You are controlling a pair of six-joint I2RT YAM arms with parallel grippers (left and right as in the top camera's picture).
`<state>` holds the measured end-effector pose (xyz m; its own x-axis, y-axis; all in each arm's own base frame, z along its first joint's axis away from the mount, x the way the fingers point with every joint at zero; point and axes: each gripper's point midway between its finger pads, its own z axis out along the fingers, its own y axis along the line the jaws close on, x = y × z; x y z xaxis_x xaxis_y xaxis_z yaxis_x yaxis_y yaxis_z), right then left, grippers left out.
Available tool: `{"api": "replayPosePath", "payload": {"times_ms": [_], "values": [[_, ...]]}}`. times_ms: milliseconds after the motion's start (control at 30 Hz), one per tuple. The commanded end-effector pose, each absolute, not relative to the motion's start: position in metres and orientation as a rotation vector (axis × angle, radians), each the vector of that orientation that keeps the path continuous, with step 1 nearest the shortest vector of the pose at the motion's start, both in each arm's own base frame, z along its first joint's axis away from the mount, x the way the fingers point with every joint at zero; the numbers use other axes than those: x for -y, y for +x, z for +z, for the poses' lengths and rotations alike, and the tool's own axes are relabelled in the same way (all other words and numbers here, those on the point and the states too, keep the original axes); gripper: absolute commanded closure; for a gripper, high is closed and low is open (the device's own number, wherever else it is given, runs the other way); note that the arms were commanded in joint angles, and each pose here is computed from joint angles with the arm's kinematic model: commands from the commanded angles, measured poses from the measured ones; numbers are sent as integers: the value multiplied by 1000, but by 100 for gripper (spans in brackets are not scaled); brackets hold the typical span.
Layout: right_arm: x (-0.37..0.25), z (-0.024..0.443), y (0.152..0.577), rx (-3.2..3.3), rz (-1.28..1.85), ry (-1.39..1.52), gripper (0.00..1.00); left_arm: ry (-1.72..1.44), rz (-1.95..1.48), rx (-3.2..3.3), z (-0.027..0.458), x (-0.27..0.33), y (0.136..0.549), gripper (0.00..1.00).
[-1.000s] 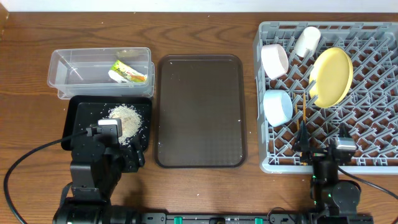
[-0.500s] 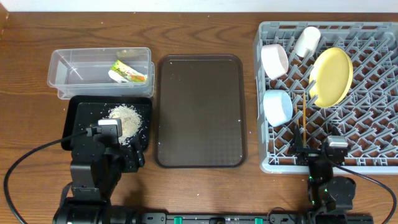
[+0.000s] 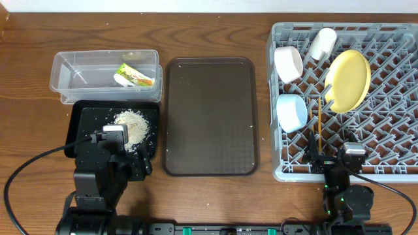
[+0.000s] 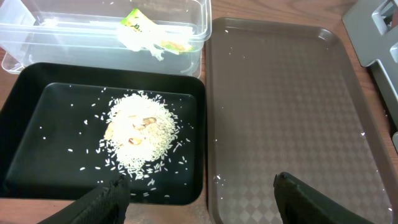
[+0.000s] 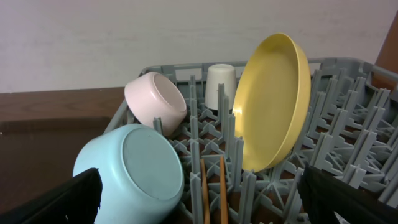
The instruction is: Sort waste into correct bins and load items into the dishwasher rack
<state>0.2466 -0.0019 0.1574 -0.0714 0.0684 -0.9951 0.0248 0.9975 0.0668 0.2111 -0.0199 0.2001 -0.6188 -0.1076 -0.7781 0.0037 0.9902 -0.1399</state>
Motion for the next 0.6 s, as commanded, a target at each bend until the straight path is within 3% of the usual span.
{"api": "replayPosePath", "payload": {"times_ms": [0,567], "values": [[-2,157,246,-1642,48,52,1,-88,-147,-2222,202,17,212,23],[-2,157,246,-1643,48,52,1,-90,-138,-2223,186,15,195,23]]}}
